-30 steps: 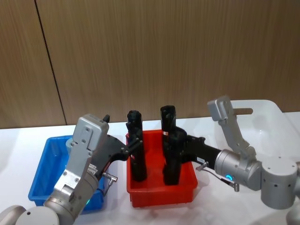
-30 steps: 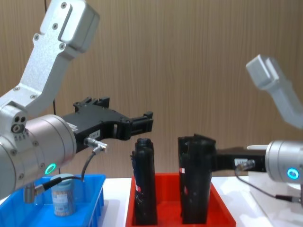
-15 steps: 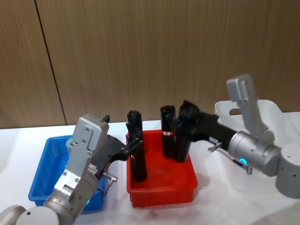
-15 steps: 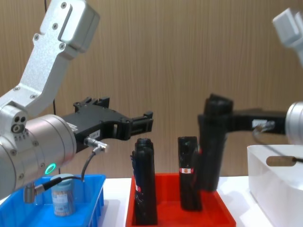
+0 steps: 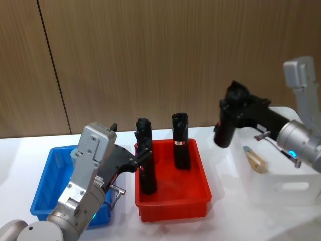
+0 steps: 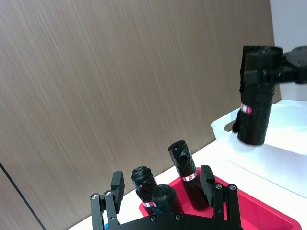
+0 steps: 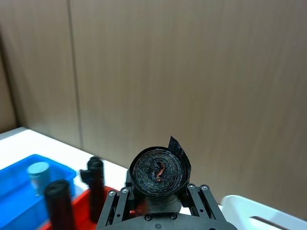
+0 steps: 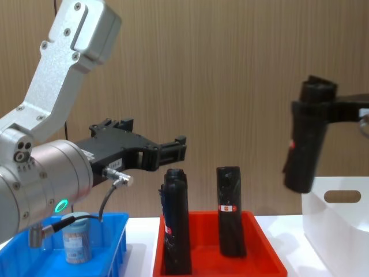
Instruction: Pick the cotton swabs from the blue box and place them into the white box.
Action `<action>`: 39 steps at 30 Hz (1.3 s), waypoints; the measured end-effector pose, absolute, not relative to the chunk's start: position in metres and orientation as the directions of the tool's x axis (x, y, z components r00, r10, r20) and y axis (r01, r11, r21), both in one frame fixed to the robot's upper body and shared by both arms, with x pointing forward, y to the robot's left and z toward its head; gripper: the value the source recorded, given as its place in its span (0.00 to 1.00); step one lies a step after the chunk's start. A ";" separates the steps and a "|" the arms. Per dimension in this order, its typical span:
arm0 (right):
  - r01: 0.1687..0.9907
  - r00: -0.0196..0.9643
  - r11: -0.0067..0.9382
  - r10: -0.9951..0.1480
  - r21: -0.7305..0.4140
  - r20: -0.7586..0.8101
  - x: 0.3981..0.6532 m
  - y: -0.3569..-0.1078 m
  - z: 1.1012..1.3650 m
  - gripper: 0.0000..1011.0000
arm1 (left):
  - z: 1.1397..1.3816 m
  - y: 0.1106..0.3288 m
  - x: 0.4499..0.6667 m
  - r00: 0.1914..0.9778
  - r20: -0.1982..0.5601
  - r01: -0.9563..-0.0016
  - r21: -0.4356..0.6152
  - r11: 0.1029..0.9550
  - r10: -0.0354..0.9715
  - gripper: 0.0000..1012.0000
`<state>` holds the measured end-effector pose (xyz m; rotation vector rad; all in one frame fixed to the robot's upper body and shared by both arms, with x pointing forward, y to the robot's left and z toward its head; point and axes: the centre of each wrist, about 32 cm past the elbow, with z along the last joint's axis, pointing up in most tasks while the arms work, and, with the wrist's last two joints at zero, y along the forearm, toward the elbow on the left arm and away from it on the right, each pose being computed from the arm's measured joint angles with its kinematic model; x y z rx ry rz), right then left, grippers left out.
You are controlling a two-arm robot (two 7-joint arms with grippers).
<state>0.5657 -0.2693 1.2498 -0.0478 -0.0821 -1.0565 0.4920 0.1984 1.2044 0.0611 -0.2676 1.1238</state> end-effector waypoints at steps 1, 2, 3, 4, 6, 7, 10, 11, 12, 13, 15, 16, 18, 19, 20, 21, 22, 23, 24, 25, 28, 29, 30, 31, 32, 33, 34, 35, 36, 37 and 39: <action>0.875 0.482 0.484 -0.871 0.003 0.094 0.566 -0.272 1.251 0.49 | 1.204 0.198 0.492 0.404 0.243 -0.897 -0.086 0.434 0.882 0.99; 0.875 0.482 0.484 -0.871 0.003 0.094 0.566 -0.272 1.251 0.49 | 1.204 0.198 0.492 0.404 0.243 -0.897 -0.086 0.434 0.882 0.99; 0.882 0.468 0.471 -0.878 0.007 0.099 0.566 -0.276 1.252 0.49 | 1.204 0.198 0.492 0.404 0.242 -0.897 -0.086 0.434 0.882 0.99; 0.887 0.459 0.463 -0.882 0.008 0.103 0.567 -0.279 1.252 0.49 | 1.204 0.198 0.492 0.404 0.242 -0.897 -0.086 0.434 0.882 0.99; 0.898 0.436 0.440 -0.893 0.009 0.110 0.568 -0.287 1.253 0.49 | 1.204 0.198 0.492 0.404 0.242 -0.897 -0.086 0.434 0.882 0.99; 0.905 0.421 0.424 -0.900 0.010 0.113 0.569 -0.292 1.252 0.49 | 1.204 0.198 0.492 0.404 0.243 -0.897 -0.086 0.434 0.882 0.99; 0.916 0.398 0.401 -0.910 0.007 0.117 0.571 -0.299 1.251 0.49 | 1.204 0.198 0.492 0.404 0.242 -0.897 -0.086 0.434 0.882 0.99; 0.919 0.391 0.394 -0.913 0.006 0.119 0.571 -0.301 1.251 0.49 | 1.204 0.198 0.492 0.404 0.242 -0.897 -0.086 0.434 0.882 0.99; 0.925 0.377 0.380 -0.918 0.003 0.123 0.572 -0.306 1.250 0.49 | 1.204 0.198 0.492 0.404 0.242 -0.897 -0.086 0.434 0.882 0.99; 0.928 0.369 0.372 -0.921 0.001 0.123 0.573 -0.308 1.249 0.49 | 1.204 0.198 0.492 0.404 0.242 -0.897 -0.086 0.434 0.882 0.99; 0.935 0.352 0.354 -0.928 -0.003 0.126 0.575 -0.313 1.247 0.49 | 1.204 0.198 0.492 0.404 0.242 -0.897 -0.086 0.434 0.882 0.99; 0.938 0.344 0.346 -0.930 -0.006 0.126 0.576 -0.316 1.245 0.49 | 1.204 0.198 0.492 0.404 0.243 -0.897 -0.086 0.434 0.882 0.99; 0.944 0.329 0.330 -0.936 -0.013 0.128 0.577 -0.320 1.242 0.49 | 1.204 0.198 0.492 0.404 0.242 -0.897 -0.086 0.434 0.882 0.99; 0.946 0.323 0.324 -0.938 -0.017 0.127 0.578 -0.322 1.241 0.49 | 1.204 0.198 0.492 0.404 0.243 -0.897 -0.086 0.434 0.882 0.99; 0.947 0.320 0.320 -0.939 -0.017 0.128 0.578 -0.323 1.240 0.49 | 1.204 0.198 0.492 0.404 0.243 -0.897 -0.086 0.434 0.882 0.99; 0.950 0.311 0.311 -0.942 -0.023 0.129 0.580 -0.326 1.238 0.49 | 1.204 0.198 0.492 0.404 0.242 -0.897 -0.086 0.434 0.882 0.99; 0.952 0.306 0.305 -0.943 -0.027 0.129 0.580 -0.327 1.236 0.49 | 1.204 0.198 0.492 0.404 0.242 -0.897 -0.086 0.434 0.882 0.99; 0.954 0.298 0.297 -0.946 -0.033 0.128 0.581 -0.329 1.234 0.49 | 1.204 0.198 0.492 0.404 0.243 -0.897 -0.086 0.434 0.882 0.99; 0.955 0.295 0.293 -0.947 -0.035 0.128 0.582 -0.330 1.232 0.49 | 1.204 0.198 0.492 0.404 0.242 -0.897 -0.086 0.434 0.882 0.99; 0.956 0.293 0.290 -0.948 -0.039 0.127 0.582 -0.331 1.231 0.49 | 1.204 0.198 0.492 0.404 0.242 -0.897 -0.086 0.434 0.882 0.99; 0.960 0.281 0.277 -0.951 -0.050 0.128 0.584 -0.334 1.226 0.49 | 1.204 0.198 0.492 0.404 0.242 -0.897 -0.086 0.434 0.882 0.99; 0.960 0.278 0.273 -0.952 -0.054 0.126 0.585 -0.335 1.224 0.50 | 1.204 0.198 0.492 0.404 0.242 -0.897 -0.086 0.434 0.882 0.99; 0.961 0.276 0.271 -0.953 -0.056 0.126 0.585 -0.336 1.223 0.50 | 1.204 0.198 0.492 0.404 0.242 -0.897 -0.086 0.434 0.882 0.99; 0.962 0.272 0.266 -0.954 -0.060 0.126 0.586 -0.337 1.221 0.55 | 1.204 0.198 0.492 0.404 0.242 -0.897 -0.086 0.434 0.882 0.99; 0.962 0.270 0.264 -0.955 -0.064 0.125 0.587 -0.337 1.220 0.57 | 1.204 0.198 0.492 0.404 0.242 -0.897 -0.086 0.434 0.882 0.99; 0.963 0.267 0.260 -0.956 -0.070 0.125 0.587 -0.338 1.218 0.61 | 1.204 0.198 0.492 0.404 0.242 -0.897 -0.086 0.434 0.882 0.99; 0.963 0.266 0.259 -0.956 -0.072 0.124 0.588 -0.338 1.217 0.63 | 1.204 0.198 0.492 0.404 0.242 -0.897 -0.086 0.434 0.882 0.99; 0.963 0.265 0.257 -0.956 -0.074 0.124 0.588 -0.339 1.216 0.66 | 1.204 0.198 0.492 0.404 0.242 -0.897 -0.086 0.434 0.882 0.99; 0.964 0.263 0.255 -0.957 -0.077 0.122 0.589 -0.339 1.214 0.70 | 1.204 0.198 0.492 0.404 0.242 -0.897 -0.086 0.434 0.882 0.99; 0.964 0.262 0.254 -0.957 -0.080 0.121 0.589 -0.340 1.212 0.71 | 1.204 0.198 0.492 0.404 0.242 -0.897 -0.086 0.434 0.882 0.99; 0.964 0.261 0.252 -0.958 -0.082 0.120 0.590 -0.340 1.211 0.77 | 1.204 0.198 0.492 0.404 0.242 -0.897 -0.086 0.434 0.882 0.99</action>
